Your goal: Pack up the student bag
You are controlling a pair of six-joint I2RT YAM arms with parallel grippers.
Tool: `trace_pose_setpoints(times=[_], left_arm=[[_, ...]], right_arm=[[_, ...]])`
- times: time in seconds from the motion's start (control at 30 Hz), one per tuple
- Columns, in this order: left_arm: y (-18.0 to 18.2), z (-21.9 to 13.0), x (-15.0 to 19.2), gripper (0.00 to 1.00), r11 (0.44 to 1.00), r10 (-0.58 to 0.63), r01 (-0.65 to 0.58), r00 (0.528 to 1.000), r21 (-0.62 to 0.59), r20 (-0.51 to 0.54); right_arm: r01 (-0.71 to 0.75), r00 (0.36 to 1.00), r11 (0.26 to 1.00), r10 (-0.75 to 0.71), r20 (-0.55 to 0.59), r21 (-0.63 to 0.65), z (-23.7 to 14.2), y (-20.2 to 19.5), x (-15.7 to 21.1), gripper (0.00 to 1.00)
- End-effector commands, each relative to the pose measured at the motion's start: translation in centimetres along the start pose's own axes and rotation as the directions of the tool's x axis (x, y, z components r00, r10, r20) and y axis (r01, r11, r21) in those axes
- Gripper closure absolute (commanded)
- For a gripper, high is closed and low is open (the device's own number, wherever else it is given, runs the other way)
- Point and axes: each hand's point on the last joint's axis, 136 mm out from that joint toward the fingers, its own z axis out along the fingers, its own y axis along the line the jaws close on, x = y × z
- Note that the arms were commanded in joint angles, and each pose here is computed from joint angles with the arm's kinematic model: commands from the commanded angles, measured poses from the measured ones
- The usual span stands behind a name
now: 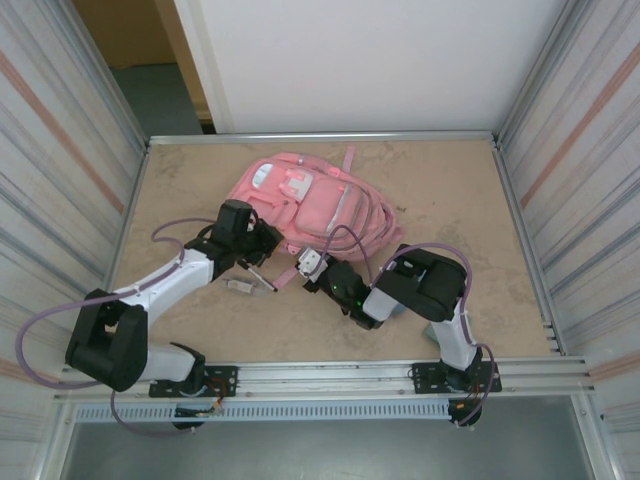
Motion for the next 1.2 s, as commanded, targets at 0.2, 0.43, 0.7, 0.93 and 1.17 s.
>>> trace_pose_setpoints(times=[0.2,0.43,0.7,0.93,1.17], left_arm=[[0.7,-1.2,-3.9,1.00,1.000,0.015,-0.011,0.988,-0.029,0.151],[-0.4,-1.3,-3.1,1.00,1.000,-0.013,0.010,0.994,0.027,0.104],[-4.2,-0.3,1.1,1.00,0.986,-0.058,0.063,0.998,0.152,-0.038],[-4.5,-1.4,0.4,1.00,0.990,-0.031,0.027,0.999,0.142,0.021],[-4.3,-1.0,0.8,1.00,0.990,-0.028,0.027,1.000,0.138,0.003]], right_arm=[[-0.005,1.000,0.996,0.007,-0.021,0.086,-1.0,-2.0,0.5,1.00],[-0.009,1.000,0.998,0.009,0.002,0.059,-1.2,-1.6,0.0,0.96],[-0.049,0.998,0.998,0.047,0.042,0.033,-0.2,-1.3,-1.4,0.91],[-0.061,0.997,0.997,0.059,0.041,0.045,-0.4,-1.9,-1.3,0.85],[-0.048,0.998,0.999,0.048,0.046,-0.019,-0.7,-0.5,-1.4,0.74]])
